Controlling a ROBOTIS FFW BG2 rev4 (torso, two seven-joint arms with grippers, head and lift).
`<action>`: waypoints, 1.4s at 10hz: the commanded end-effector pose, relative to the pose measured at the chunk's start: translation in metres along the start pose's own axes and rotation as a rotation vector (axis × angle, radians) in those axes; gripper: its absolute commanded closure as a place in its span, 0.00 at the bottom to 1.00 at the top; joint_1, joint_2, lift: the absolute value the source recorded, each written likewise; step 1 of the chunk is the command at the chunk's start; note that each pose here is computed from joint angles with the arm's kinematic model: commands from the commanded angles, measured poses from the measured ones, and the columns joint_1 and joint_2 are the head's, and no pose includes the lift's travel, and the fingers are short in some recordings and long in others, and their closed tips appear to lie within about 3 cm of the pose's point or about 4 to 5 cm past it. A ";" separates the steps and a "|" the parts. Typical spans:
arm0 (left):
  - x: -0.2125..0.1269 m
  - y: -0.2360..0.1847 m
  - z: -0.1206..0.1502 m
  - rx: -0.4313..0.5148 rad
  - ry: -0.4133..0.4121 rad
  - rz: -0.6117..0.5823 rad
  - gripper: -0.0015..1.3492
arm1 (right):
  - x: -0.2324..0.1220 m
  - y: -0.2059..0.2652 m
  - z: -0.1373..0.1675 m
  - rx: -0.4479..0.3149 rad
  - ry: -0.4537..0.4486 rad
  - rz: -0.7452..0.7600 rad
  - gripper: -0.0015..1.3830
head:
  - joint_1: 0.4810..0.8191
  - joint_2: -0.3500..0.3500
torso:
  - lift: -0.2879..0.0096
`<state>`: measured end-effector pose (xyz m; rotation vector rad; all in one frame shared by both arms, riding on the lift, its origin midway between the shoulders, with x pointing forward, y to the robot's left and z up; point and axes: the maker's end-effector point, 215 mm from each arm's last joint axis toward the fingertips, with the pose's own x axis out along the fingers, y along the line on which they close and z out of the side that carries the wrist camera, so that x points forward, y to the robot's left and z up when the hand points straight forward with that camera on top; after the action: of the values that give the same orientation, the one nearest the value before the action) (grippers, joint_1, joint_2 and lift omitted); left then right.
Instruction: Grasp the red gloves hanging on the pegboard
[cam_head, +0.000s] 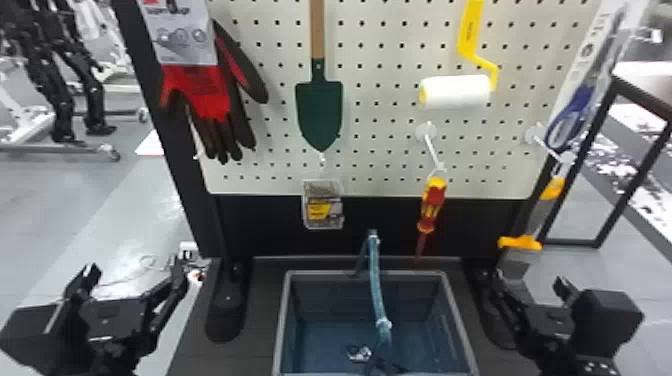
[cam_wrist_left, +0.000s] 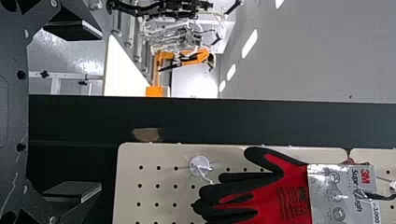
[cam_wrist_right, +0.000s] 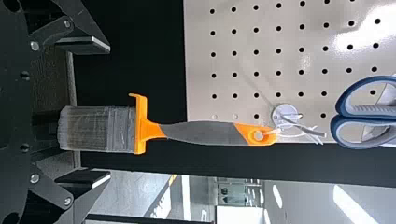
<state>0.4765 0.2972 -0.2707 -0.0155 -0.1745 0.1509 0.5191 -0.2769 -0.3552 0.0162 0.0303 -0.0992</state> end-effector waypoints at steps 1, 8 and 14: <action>0.001 -0.001 0.001 -0.007 -0.003 -0.002 0.12 | 0.000 0.000 0.000 0.001 0.001 0.000 0.23 | 0.20 0.50 | 0.63; 0.004 -0.002 0.008 -0.059 -0.014 -0.003 0.12 | -0.001 -0.001 -0.001 0.000 0.001 -0.005 0.23 | 0.20 0.50 | 0.63; 0.074 -0.007 0.099 -0.081 0.062 -0.238 0.12 | 0.000 -0.002 -0.002 0.000 0.002 -0.006 0.23 | 0.20 0.50 | 0.63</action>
<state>0.5280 0.2917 -0.1741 -0.0806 -0.1231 -0.1042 0.5187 -0.2793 -0.3561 0.0155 0.0315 -0.1051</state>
